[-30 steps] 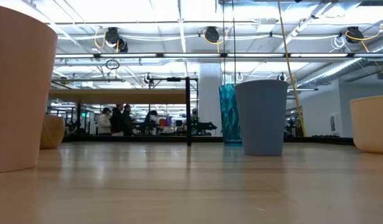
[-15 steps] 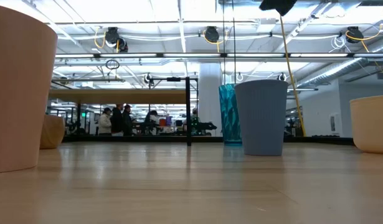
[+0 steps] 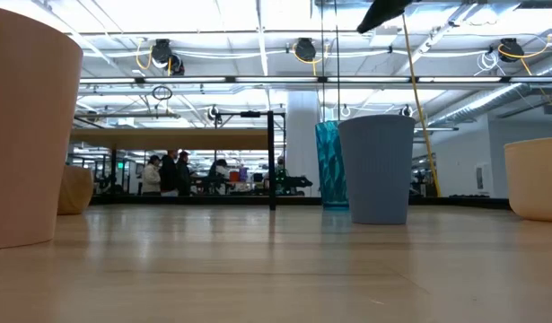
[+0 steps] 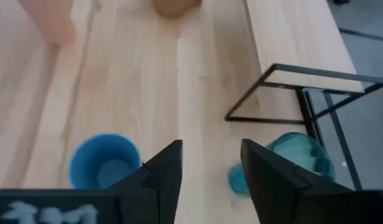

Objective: Stack small to large cups/mugs on shelf
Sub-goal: Put the light blue cup on the shelf

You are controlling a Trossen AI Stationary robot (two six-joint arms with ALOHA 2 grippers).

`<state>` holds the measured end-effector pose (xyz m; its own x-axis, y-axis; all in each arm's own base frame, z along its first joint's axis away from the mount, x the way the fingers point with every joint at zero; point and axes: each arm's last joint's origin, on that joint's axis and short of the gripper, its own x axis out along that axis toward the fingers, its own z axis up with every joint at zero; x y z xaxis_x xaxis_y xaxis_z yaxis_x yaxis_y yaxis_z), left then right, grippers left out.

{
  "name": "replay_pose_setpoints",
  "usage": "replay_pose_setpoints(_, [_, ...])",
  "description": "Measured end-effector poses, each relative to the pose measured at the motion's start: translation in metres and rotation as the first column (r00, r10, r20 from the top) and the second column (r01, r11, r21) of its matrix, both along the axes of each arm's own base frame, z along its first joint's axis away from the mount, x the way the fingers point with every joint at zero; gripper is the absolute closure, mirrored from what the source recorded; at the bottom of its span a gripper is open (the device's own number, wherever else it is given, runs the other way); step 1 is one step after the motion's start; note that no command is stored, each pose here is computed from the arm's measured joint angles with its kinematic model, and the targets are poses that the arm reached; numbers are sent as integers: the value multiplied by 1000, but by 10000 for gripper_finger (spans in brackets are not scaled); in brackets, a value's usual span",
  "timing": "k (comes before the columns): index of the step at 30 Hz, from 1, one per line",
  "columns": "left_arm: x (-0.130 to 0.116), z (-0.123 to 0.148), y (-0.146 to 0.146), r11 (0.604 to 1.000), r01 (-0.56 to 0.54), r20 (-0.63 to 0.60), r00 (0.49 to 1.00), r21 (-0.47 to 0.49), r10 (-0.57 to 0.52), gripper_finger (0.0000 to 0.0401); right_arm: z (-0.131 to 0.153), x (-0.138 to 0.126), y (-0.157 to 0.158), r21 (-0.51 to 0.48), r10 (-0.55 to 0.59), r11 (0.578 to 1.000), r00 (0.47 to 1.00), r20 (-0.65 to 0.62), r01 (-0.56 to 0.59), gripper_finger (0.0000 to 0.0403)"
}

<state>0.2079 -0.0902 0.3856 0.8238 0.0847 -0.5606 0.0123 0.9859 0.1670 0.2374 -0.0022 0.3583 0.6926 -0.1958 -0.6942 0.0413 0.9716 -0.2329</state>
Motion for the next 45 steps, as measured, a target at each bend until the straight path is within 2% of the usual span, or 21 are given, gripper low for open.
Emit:
replay_pose_setpoints(5, [6, -6, -2, 1000, -28, -19, 999, 8, 28, 400, -5, 11, -8, -32, -1, 1000, 995, -97, -2, 246])
replay_pose_setpoints(10, [15, -13, -6, 998, -63, -44, 997, 12, 64, 400, -12, 13, -9, -63, 43, 997, 984, -173, -55, 241])
replay_pose_setpoints(17, [27, -25, -11, 991, -133, -63, 989, 35, 135, 400, -13, 12, -9, -87, 78, 992, 978, -196, -96, 193])
replay_pose_setpoints(21, [37, -34, -15, 982, -176, -69, 981, 70, 181, 400, -19, 15, -12, -36, 130, 989, 965, -229, -142, 175])
replay_pose_setpoints(30, [77, -66, -31, 950, -297, -21, 954, 96, 300, 400, -29, 27, -36, -65, 92, 991, 960, -264, -113, 189])
replay_pose_setpoints(36, [104, -87, -41, 950, -290, 7, 957, 115, 292, 400, -51, 40, -66, -62, 24, 997, 939, -344, -48, 199])
replay_pose_setpoints(45, [121, -100, -47, 950, -302, 44, 953, 79, 299, 400, -65, 42, -98, -68, -21, 998, 916, -400, -6, 202])
